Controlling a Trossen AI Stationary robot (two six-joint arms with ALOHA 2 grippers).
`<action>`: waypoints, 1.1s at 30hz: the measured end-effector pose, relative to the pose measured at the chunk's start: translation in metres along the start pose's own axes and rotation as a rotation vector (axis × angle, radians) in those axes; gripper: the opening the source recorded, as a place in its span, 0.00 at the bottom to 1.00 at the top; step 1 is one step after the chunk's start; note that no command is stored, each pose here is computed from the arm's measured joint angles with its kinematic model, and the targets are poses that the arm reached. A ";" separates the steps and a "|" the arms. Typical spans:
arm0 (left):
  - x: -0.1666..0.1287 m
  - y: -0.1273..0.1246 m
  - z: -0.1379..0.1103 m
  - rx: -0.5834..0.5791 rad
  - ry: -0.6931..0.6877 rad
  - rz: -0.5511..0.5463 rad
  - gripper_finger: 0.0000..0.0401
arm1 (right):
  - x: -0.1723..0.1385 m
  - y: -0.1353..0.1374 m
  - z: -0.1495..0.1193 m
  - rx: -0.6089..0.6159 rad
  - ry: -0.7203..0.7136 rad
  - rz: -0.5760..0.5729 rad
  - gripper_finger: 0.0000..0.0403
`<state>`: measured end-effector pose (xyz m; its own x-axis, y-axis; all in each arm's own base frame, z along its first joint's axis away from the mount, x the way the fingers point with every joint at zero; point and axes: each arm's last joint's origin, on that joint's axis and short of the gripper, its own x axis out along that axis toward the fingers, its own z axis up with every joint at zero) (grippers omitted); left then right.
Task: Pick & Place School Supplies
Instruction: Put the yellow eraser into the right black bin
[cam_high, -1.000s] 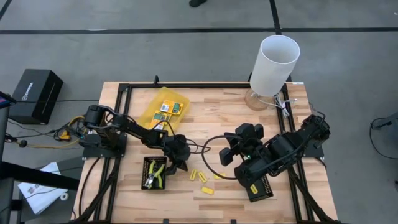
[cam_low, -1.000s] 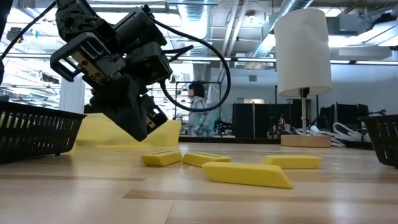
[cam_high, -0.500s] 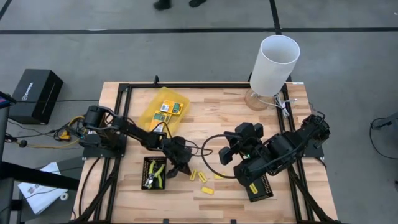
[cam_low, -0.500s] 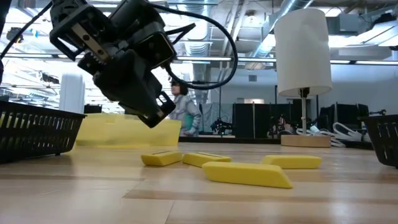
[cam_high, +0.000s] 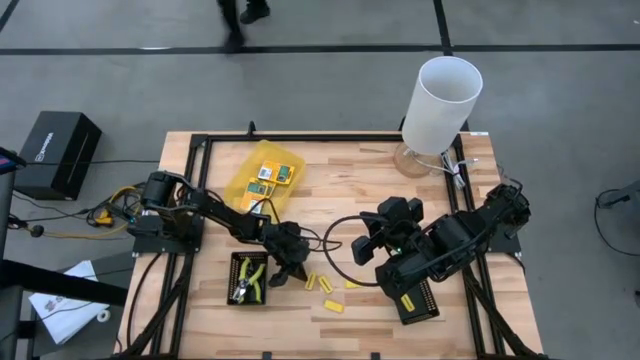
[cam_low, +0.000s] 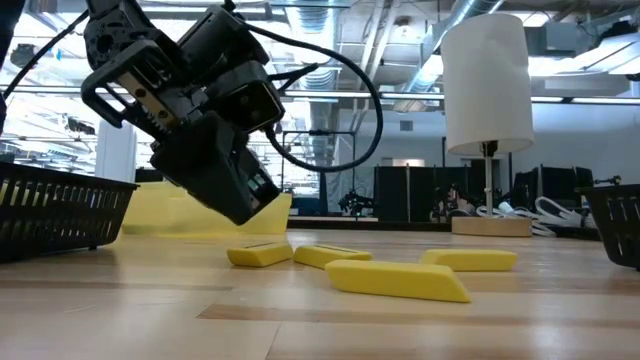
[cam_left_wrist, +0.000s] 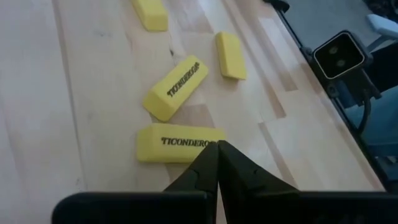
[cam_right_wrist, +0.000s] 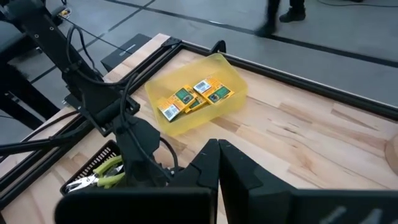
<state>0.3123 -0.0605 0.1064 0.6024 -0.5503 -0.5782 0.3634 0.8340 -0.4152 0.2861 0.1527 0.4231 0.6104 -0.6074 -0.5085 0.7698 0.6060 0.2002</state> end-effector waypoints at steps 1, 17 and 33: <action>0.000 0.000 0.000 0.004 -0.005 -0.001 0.00 | 0.000 0.000 0.000 0.000 0.001 0.000 0.00; 0.000 0.000 0.002 0.018 -0.020 0.017 0.00 | 0.003 -0.001 0.002 0.000 -0.002 -0.009 0.00; 0.017 0.014 -0.004 -0.011 0.002 0.007 0.00 | 0.003 0.000 0.002 0.004 0.017 -0.001 0.00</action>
<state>0.3252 -0.0580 0.0881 0.6034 -0.5446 -0.5826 0.3511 0.8373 -0.4190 0.2883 0.1502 0.4229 0.6066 -0.5988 -0.5230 0.7709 0.6037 0.2030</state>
